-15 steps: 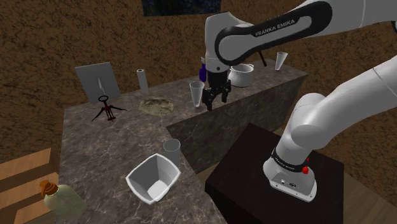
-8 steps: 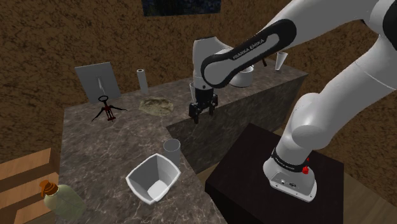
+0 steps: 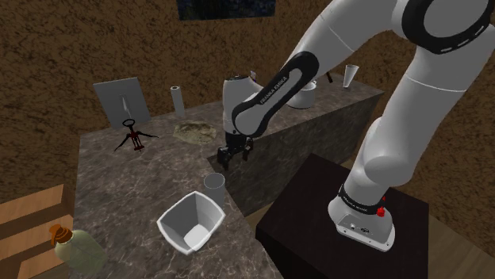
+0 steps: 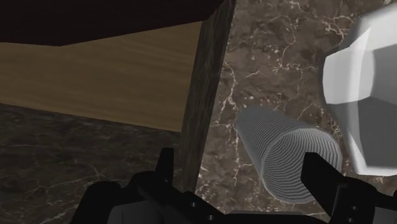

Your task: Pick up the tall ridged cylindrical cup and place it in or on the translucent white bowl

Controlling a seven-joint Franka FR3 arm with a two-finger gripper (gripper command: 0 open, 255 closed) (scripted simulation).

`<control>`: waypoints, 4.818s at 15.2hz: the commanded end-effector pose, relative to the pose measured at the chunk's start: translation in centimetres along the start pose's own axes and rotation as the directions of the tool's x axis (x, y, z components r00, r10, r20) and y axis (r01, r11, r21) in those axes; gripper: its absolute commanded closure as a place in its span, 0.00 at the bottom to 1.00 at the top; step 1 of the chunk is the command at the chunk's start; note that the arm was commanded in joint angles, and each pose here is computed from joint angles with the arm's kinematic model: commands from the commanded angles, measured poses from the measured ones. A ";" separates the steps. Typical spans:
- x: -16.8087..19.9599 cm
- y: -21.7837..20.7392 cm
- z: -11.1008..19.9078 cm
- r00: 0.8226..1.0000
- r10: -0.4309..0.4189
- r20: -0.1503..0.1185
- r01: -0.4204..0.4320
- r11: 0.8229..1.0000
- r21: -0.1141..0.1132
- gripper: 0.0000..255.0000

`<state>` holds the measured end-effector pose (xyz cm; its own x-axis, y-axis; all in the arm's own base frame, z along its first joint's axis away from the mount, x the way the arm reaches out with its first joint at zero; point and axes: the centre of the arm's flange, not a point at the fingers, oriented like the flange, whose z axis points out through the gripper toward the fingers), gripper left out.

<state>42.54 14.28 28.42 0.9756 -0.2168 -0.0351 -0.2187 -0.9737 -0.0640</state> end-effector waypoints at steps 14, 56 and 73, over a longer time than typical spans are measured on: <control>3.0 -3.6 9.6 0.999 0.015 -0.031 -0.014 1.000 0.028 0.00; 2.5 -4.5 -4.1 0.999 0.015 -0.031 -0.014 1.000 0.028 1.00; 0.4 -8.3 -12.3 0.999 0.015 -0.031 -0.014 1.000 0.028 1.00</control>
<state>45.38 20.34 41.08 0.9727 -0.2321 -0.0050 -0.2315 -0.9685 -0.0919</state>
